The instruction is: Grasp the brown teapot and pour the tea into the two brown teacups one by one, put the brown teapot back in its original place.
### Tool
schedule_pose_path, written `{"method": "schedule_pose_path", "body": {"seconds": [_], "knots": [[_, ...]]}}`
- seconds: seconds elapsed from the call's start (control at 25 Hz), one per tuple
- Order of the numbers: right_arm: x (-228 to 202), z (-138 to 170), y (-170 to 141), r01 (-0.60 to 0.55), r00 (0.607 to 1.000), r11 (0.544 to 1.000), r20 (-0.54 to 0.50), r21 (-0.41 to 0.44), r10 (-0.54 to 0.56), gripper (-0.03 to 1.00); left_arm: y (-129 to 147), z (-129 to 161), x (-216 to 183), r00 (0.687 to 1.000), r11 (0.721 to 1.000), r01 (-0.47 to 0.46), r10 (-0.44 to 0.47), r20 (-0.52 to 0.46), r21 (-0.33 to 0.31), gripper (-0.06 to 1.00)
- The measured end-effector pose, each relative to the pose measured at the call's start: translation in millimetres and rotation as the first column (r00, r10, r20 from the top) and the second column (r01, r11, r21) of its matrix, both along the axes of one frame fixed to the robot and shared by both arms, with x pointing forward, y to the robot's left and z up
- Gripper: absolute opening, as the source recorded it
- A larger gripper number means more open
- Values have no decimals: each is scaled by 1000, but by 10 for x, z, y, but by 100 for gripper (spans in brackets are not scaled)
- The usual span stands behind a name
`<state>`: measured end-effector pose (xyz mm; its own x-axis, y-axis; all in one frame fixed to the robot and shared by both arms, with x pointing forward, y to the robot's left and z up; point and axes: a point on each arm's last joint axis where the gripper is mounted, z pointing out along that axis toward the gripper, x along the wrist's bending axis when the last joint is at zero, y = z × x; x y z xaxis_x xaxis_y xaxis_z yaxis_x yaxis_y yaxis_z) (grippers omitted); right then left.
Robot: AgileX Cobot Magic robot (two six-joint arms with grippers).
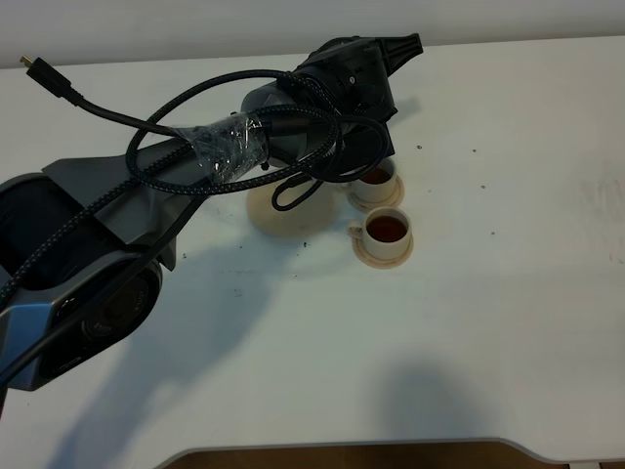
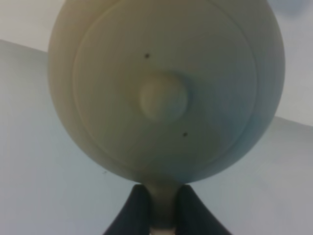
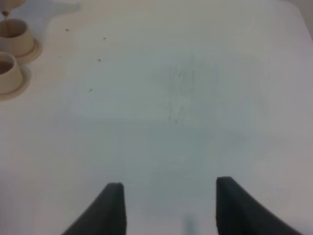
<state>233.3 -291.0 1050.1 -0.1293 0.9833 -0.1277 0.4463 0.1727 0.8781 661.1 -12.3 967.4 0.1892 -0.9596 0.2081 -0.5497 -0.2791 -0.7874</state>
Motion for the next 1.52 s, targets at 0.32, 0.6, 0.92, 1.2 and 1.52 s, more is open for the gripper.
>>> {"method": "schedule_pose_path", "body": {"seconds": [0.32,0.6,0.92,1.2,1.52], "knots": [[0,0,0,0,1000,1000,0,0,0,44,-9,1,-3,1000,1000,15,-15,1,10,11],[0,0,0,0,1000,1000,0,0,0,44,-48,3,-23,1000,1000,30,-31,3,6,11],[0,0,0,0,1000,1000,0,0,0,44,-71,4,-36,999,999,41,-41,5,3,11],[0,0,0,0,1000,1000,0,0,0,44,-93,4,-52,999,999,47,-47,5,3,11],[0,0,0,0,1000,1000,0,0,0,44,-100,4,-58,999,999,39,-39,5,-10,11]]}}
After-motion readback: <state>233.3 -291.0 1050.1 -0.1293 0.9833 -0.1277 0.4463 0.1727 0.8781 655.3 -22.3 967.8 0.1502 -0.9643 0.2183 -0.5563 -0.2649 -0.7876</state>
